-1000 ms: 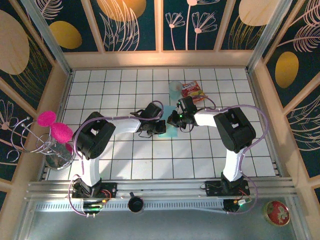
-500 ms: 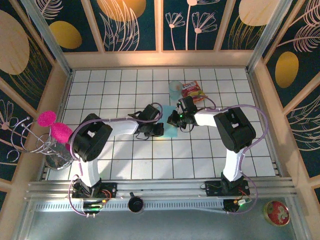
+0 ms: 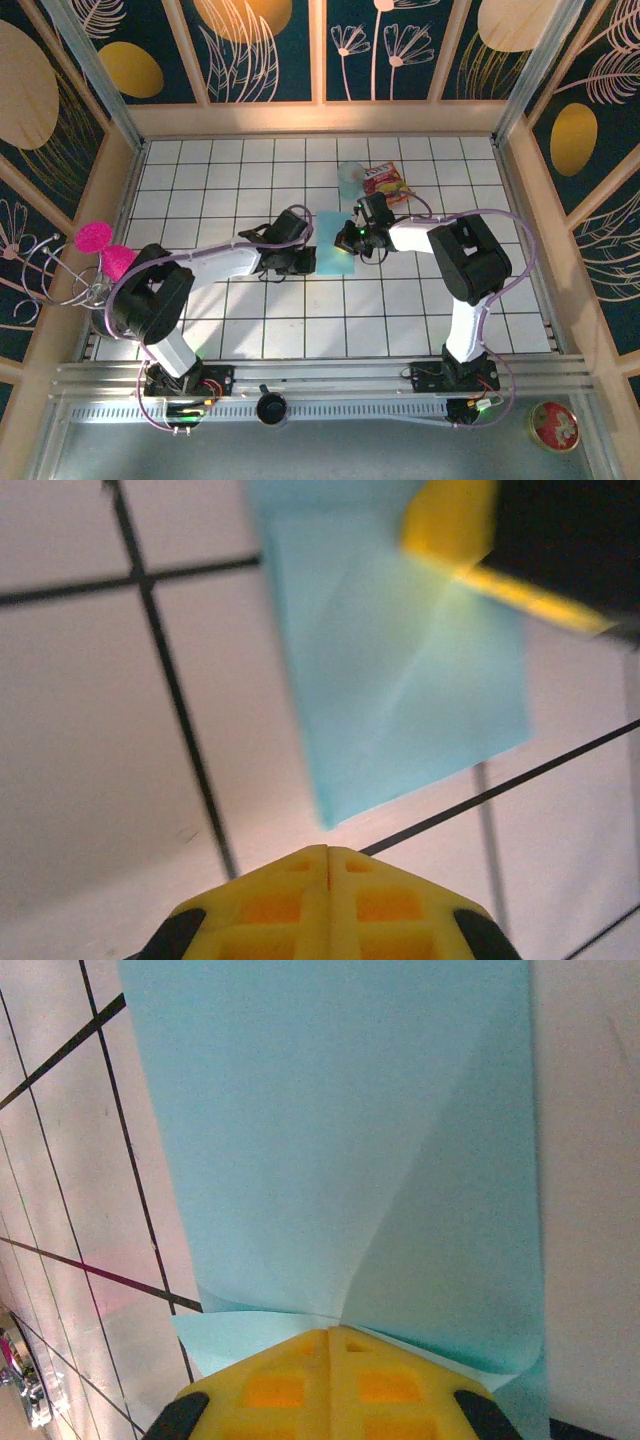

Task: Fold a paper plane with a square sheet of paper (pick it up from the middle)

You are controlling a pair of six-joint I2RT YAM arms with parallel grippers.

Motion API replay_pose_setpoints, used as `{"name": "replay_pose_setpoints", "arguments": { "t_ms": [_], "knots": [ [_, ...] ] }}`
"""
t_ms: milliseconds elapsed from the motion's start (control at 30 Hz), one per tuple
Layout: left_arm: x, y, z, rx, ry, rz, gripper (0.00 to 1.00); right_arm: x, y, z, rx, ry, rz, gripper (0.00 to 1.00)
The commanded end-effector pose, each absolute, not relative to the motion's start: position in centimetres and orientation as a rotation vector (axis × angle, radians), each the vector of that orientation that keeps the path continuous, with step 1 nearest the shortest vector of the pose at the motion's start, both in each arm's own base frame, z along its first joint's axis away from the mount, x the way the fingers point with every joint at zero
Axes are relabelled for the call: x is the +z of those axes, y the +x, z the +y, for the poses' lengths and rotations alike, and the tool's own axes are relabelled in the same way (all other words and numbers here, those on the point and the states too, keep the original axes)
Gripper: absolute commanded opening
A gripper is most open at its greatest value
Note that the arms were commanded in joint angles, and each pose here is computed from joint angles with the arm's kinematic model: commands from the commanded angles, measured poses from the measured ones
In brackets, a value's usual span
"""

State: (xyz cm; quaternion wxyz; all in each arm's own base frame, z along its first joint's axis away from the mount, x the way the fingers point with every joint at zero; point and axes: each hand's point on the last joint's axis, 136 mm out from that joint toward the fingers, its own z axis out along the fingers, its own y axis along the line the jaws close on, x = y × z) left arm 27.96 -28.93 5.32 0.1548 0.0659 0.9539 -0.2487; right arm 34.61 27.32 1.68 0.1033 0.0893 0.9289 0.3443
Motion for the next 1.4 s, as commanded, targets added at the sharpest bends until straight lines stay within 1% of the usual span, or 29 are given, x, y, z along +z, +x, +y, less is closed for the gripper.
{"name": "replay_pose_setpoints", "arguments": {
  "t_ms": [0, 100, 233, 467, 667, 800, 1133, 1267, 1367],
  "knots": [
    [6.1, 29.1, -30.9, -0.825, 0.123, 2.682, 0.0, -3.0, 32.6, 23.8, 0.805, 0.391, 2.88, 0.02],
    [5.0, 30.0, -31.9, -0.836, 0.094, 2.701, 0.0, -3.0, 32.6, 23.8, 0.808, 0.39, 2.879, 0.02],
    [3.6, 30.7, -31.6, -0.764, 0.069, 2.723, 0.0, -2.7, 32.7, 24.0, 0.82, 0.383, 2.872, 0.02],
    [0.6, 29.9, -30.3, -0.667, 0.038, 2.802, 0.0, -1.5, 33.3, 24.6, 0.864, 0.342, 2.839, 0.02],
    [-0.8, 28.8, -29.5, -0.641, 0.033, 2.851, 0.0, 3.3, 35.4, 26.2, 0.947, 0.2, 2.709, 0.02],
    [-0.8, 28.5, -29.5, -0.653, 0.033, 2.857, 0.0, 5.6, 35.5, 27.6, 0.964, 0.109, 2.664, 0.03],
    [-0.7, 28.4, -29.9, -0.694, 0.017, 2.853, 0.0, 2.4, 32.4, 29.1, 0.916, 0.134, 2.77, 0.02],
    [-0.6, 28.5, -29.9, -0.694, 0.01, 2.847, 0.0, 1.5, 31.4, 29.5, 0.966, 0.139, 2.791, 0.02],
    [-1.5, 27.7, -29.1, -0.669, -0.004, 2.876, 0.0, 0.8, 31.4, 29.0, 0.944, 0.163, 2.803, 0.02]
  ]
}}
